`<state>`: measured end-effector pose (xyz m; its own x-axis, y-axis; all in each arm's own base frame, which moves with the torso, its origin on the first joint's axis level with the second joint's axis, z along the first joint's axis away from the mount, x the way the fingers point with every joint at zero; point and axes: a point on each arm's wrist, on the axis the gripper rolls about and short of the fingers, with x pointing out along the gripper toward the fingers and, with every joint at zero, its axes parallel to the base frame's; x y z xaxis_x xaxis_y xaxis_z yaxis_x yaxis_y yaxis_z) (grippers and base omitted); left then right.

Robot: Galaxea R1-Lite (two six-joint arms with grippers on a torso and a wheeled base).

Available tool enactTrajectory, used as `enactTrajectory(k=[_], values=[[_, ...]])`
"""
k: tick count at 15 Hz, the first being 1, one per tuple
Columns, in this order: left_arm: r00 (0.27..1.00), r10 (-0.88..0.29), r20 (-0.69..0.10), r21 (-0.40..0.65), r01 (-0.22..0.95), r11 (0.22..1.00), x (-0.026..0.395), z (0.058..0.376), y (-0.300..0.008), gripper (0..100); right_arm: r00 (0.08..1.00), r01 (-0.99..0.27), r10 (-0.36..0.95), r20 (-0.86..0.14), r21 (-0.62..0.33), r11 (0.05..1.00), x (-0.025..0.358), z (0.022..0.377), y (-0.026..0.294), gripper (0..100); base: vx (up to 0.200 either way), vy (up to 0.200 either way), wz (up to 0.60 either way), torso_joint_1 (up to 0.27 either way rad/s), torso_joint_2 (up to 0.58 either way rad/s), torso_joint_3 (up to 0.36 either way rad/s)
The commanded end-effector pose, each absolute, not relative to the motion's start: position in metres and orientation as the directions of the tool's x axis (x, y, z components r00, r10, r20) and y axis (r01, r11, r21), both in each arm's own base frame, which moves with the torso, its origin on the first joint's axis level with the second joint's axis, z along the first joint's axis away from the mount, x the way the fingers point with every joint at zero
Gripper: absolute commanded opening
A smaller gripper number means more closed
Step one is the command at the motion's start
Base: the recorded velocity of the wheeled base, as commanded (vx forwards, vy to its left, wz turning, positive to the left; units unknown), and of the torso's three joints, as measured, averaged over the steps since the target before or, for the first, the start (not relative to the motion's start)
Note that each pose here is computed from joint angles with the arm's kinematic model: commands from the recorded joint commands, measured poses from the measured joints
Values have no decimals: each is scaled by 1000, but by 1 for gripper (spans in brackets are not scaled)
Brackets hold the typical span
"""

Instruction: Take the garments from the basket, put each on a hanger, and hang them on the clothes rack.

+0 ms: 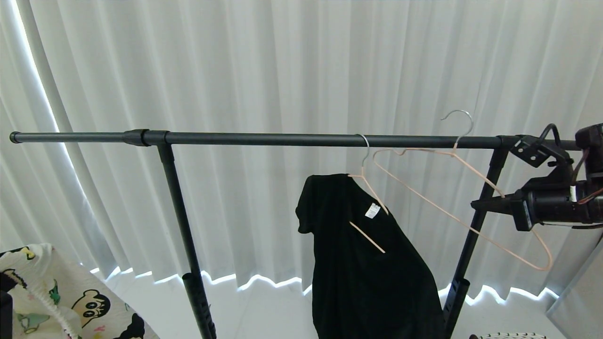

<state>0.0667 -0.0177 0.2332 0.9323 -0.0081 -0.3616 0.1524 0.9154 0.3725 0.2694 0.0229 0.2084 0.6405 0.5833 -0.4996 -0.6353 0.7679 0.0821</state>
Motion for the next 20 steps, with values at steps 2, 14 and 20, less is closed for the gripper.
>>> enactTrajectory(k=[2, 14, 20], values=[[931, -4, -366, 373, 151, 915, 67, 231, -18, 0, 678, -620, 572, -462, 59, 783, 232, 223, 19, 0, 0, 0, 0, 0, 0, 0], [904, 128, -408, 384, 42, 923, 71, 212, -9, 0, 841, -187, 101, -532, -111, 976, 69, 220, 3, 0, 0, 0, 0, 0, 0, 0], [901, 139, -410, 384, 32, 923, 72, 212, -8, 0, 842, -181, 90, -532, -121, 976, 49, 218, 3, 0, -167, 0, 0, 2, 3, 4]])
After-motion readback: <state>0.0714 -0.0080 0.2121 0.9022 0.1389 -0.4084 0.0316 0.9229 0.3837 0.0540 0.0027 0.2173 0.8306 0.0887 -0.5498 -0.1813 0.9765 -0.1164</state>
